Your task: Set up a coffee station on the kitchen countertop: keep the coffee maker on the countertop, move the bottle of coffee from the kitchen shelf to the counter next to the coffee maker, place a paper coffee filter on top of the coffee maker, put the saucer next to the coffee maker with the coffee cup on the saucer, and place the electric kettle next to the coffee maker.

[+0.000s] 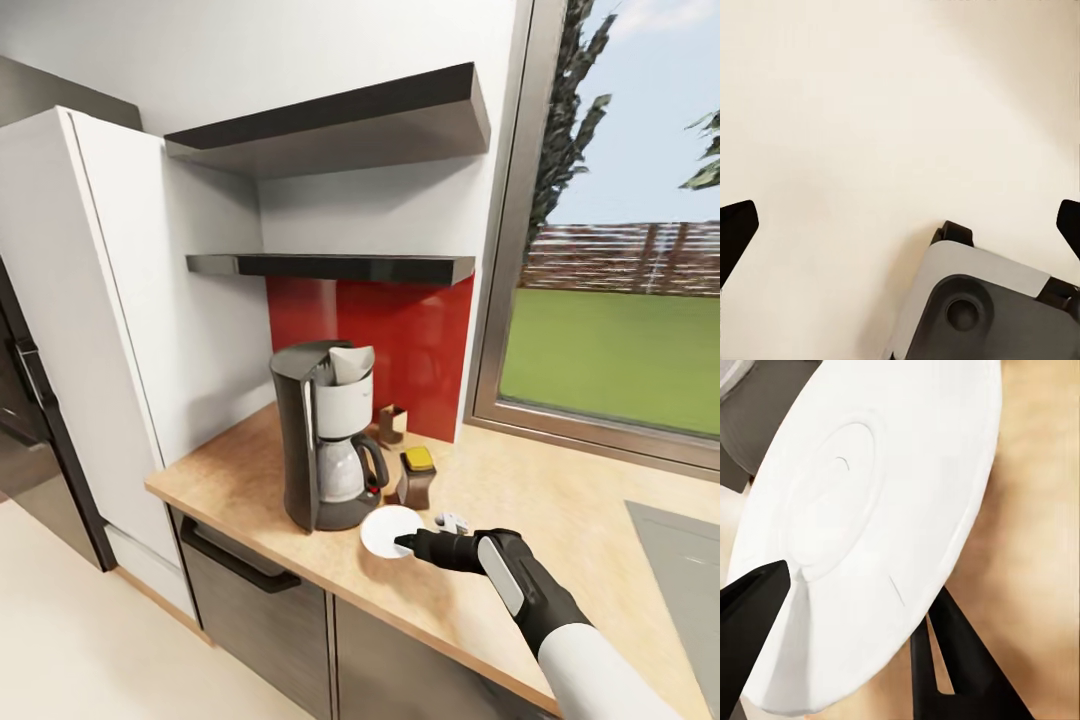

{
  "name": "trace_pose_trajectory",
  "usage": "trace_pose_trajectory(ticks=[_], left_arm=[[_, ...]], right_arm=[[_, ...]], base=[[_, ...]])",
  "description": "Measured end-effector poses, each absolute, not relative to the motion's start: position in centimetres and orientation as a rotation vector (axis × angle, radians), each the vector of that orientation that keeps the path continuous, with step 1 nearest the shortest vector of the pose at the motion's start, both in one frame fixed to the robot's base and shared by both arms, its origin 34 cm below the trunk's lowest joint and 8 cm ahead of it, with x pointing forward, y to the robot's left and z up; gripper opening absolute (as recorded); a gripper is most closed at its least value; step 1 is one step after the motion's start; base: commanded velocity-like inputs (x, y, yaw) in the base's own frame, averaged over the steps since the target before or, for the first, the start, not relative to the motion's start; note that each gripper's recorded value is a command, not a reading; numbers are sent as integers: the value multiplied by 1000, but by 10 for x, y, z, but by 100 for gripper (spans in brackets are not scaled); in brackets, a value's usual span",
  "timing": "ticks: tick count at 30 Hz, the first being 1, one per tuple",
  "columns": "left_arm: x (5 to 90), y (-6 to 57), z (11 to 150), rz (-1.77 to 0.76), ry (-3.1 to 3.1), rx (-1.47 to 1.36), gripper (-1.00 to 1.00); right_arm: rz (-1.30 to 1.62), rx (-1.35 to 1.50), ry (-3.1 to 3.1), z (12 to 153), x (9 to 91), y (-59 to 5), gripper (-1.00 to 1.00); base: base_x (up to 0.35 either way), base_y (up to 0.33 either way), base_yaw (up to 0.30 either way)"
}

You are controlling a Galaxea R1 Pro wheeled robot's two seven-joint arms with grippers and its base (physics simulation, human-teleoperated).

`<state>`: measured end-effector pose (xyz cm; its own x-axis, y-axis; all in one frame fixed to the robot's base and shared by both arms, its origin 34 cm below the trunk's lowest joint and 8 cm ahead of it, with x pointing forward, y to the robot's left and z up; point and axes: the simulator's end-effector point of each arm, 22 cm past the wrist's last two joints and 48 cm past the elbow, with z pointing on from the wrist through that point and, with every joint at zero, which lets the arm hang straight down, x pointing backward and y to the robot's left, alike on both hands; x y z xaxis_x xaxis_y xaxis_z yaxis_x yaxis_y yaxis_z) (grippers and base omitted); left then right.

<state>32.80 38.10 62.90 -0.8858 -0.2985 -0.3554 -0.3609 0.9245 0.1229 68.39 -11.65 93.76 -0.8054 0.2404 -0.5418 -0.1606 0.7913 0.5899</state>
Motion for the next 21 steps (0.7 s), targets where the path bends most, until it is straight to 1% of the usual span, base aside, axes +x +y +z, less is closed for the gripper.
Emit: trace_pose_trajectory(ticks=[14, 15, 21], left_arm=[[328, 381, 629, 265, 2750, -486, 100], [328, 381, 629, 265, 2750, -486, 100], [329, 382, 629, 266, 2750, -485, 100]], right_arm=[[854, 75, 2386, 927, 679, -118, -100], [854, 75, 2386, 927, 679, -118, 100], [855, 77, 2385, 927, 679, -117, 100]], base=[[9, 8, 0], [0, 0, 0], [0, 0, 0]])
